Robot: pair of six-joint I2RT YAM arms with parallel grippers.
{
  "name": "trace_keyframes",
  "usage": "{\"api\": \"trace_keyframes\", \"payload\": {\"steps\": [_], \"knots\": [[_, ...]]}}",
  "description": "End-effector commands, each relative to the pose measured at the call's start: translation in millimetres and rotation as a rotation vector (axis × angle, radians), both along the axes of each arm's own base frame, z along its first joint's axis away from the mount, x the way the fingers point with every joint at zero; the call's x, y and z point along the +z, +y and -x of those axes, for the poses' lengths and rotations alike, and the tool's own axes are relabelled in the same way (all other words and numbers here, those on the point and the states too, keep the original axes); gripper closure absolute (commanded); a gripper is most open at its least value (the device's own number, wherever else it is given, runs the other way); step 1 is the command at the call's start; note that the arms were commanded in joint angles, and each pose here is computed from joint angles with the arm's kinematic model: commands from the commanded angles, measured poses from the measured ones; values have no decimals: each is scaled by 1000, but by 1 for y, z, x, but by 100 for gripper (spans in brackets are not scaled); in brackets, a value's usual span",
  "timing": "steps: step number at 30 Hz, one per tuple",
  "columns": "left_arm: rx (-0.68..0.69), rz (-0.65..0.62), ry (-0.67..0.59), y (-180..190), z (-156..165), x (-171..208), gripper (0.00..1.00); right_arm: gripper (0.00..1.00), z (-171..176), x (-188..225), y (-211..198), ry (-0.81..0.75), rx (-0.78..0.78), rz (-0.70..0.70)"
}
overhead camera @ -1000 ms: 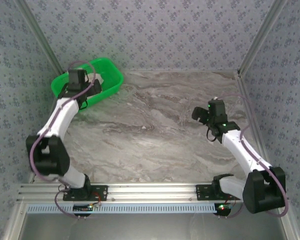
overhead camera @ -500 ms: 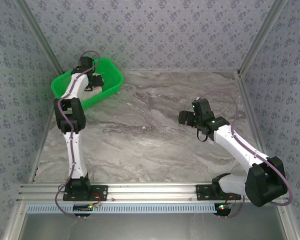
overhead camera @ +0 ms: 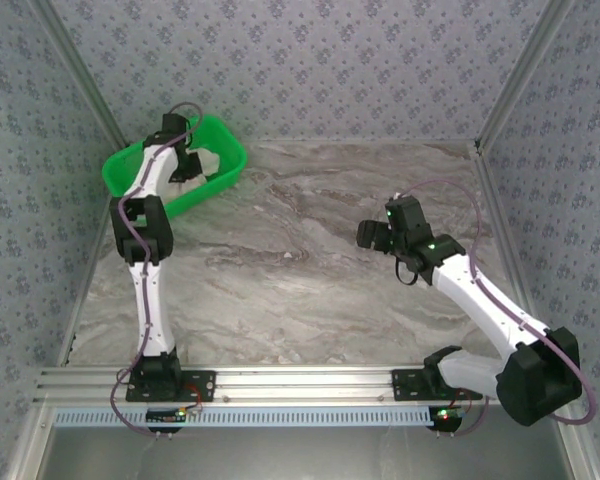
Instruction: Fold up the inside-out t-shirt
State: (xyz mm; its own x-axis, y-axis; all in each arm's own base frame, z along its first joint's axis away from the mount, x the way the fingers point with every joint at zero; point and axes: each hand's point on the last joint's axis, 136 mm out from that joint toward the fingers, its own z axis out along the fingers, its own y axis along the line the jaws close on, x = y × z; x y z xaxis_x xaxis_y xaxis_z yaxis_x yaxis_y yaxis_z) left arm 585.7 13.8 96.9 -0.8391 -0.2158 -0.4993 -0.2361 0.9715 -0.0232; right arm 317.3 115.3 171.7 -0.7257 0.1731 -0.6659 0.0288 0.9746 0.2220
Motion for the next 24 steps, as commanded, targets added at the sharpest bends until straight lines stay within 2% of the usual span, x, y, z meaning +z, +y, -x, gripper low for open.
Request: {"api": "trace_keyframes", "payload": {"steps": [1,4,6,8,10,11,12,13,14,15,17,20,24], "knots": [[-35,-40,-264,3,5,145,99,6,3,21,-6,-38,-31,-2],[-91,80,-421,-21,24,223,99,6,3,35,-12,-82,-55,5],[-174,211,-504,-54,45,268,98,6,2,46,-21,-119,-97,14],[-282,276,-535,-95,71,292,96,6,2,57,-28,-151,-134,13],[-487,284,-529,-153,104,293,90,6,1,65,-34,-176,-162,4],[-592,275,-512,-182,124,287,80,6,0,67,-35,-182,-169,0],[-671,271,-476,-205,142,274,53,6,-1,68,-37,-182,-176,0],[-709,272,-435,-219,156,256,12,6,-1,68,-38,-174,-179,4],[-740,278,-402,-230,170,242,6,6,0,68,-40,-164,-179,14],[-760,304,-379,-239,182,230,8,5,1,67,-43,-149,-183,30],[-815,433,-357,-255,209,214,9,5,4,60,-47,-122,-188,56],[-844,587,-355,-262,247,201,5,5,7,44,-45,-74,-154,56],[-811,560,-342,-242,287,166,2,5,10,19,-34,16,-92,46]]}}
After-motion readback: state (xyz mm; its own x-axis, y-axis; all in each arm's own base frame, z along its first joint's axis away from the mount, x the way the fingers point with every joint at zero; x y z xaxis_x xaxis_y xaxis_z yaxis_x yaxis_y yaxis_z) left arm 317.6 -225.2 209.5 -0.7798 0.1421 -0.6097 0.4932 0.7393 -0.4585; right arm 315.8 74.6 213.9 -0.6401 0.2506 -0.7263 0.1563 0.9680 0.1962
